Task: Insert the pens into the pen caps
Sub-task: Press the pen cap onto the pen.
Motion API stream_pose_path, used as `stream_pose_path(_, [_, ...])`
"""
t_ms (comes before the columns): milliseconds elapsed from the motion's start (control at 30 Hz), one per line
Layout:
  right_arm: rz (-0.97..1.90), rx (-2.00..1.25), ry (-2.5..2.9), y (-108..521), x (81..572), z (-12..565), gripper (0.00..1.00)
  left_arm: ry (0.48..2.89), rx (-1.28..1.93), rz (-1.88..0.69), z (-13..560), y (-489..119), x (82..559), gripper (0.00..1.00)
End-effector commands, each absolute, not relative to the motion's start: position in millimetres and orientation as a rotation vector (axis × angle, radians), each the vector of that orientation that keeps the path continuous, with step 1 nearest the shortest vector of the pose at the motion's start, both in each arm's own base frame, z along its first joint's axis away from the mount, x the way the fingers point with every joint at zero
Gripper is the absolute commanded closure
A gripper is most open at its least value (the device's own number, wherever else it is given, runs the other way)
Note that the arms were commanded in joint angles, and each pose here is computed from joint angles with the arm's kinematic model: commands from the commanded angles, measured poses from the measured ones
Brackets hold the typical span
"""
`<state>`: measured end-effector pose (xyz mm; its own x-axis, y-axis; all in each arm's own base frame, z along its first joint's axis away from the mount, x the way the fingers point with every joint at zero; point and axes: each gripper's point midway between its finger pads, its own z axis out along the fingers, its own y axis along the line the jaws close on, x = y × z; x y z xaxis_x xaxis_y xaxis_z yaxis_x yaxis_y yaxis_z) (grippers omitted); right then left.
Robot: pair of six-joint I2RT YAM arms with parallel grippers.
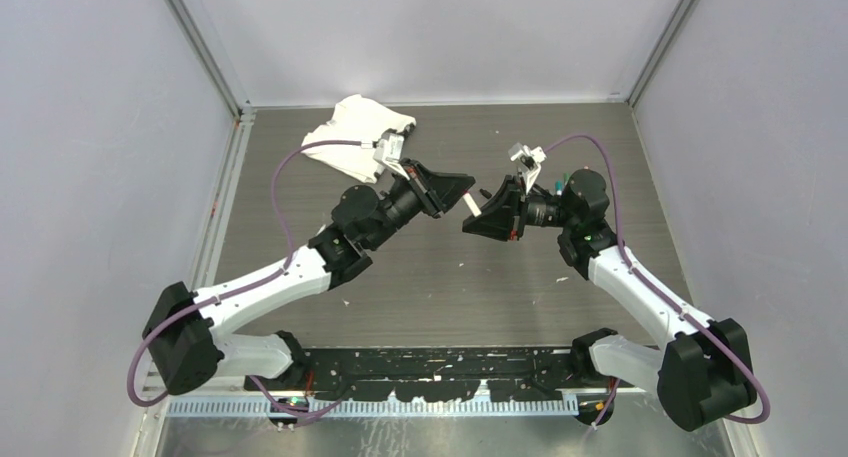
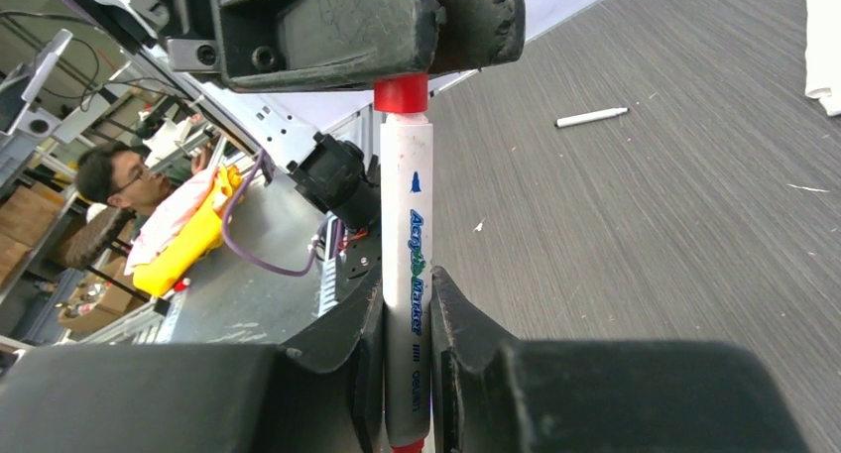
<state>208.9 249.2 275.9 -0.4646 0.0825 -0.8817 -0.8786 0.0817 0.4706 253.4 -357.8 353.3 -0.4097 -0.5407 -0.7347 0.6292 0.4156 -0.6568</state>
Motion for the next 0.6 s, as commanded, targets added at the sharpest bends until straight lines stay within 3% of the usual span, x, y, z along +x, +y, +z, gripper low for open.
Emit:
stream_pose_path(0, [1.513, -0.827, 1.472, 249.5, 210.3, 303.3, 0.99, 1.35, 0.247, -1.52, 392.0, -356.8, 219.7, 0.99])
stream_pose_path(567, [1.597, -0.796, 1.459, 251.1, 205.3, 316.6, 0.99, 1.176, 0.495, -1.682, 399.9, -369.6, 189.1, 0.99])
